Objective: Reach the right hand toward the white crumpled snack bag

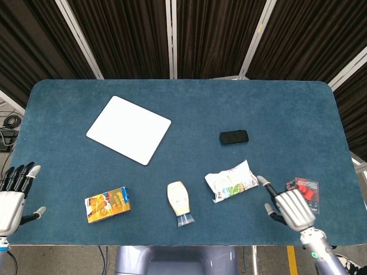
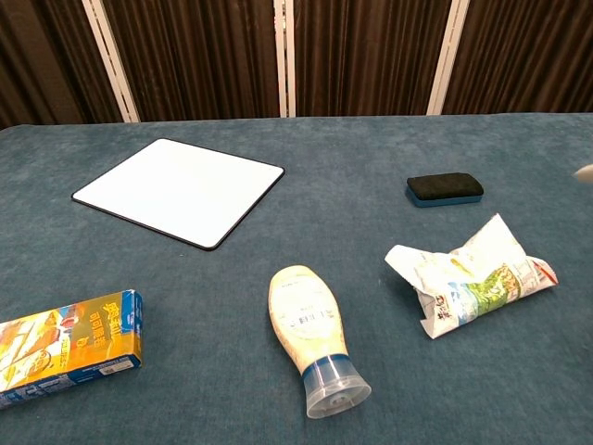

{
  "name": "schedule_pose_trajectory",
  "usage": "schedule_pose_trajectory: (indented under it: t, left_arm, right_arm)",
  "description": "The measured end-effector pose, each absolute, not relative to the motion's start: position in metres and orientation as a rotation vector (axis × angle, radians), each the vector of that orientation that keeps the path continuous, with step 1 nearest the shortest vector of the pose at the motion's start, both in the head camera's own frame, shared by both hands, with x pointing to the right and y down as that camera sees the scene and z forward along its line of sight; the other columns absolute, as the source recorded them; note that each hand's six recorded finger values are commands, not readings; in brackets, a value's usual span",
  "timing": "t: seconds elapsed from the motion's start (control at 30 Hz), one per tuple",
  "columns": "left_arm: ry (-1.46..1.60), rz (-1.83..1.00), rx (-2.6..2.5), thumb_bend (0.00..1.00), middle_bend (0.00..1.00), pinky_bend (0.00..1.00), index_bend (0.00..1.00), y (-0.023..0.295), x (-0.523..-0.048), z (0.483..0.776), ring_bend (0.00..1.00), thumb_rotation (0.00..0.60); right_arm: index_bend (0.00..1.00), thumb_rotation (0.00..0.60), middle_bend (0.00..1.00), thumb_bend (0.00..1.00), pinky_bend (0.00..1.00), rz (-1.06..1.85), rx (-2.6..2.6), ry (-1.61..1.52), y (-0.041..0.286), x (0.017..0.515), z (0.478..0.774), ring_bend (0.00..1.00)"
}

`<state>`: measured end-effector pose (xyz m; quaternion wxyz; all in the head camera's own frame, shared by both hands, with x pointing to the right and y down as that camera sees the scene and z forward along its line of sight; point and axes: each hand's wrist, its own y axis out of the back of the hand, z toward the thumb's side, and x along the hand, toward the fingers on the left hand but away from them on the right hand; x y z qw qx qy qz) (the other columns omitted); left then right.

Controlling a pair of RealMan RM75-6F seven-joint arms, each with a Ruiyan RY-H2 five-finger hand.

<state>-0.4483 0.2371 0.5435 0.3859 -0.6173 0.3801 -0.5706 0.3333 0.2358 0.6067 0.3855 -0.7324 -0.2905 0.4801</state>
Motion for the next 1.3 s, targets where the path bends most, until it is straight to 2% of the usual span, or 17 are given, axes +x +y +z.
schedule_pose_trajectory:
  t: [0.27,0.6,1.3]
  left_arm:
    - [0.972,-1.452,-1.578,0.12,0.0,0.0,0.0,0.237,-0.449,0.543,0.0,0.6]
    - [0.966,-1.451,-1.586,0.12,0.0,0.0,0.0,0.237,-0.449,0.544,0.0,0.6]
    - [0.969,-1.449,-1.584,0.12,0.0,0.0,0.0,0.237,-0.449,0.543,0.0,0.6]
  right_arm:
    - [0.0,0.6,1.0,0.7,0.97,1.33,-1.966,-0.632,0.235,0.301,0.639,1.0]
    - [0.0,0.6,1.0,0.74,0.97,1.424,-2.026,-0.594,0.236,0.277,0.678,1.0]
    - [0.0,0.6,1.0,0.74,0.97,1.496,-2.034,-0.557,0.241,0.279,0.695,1.0]
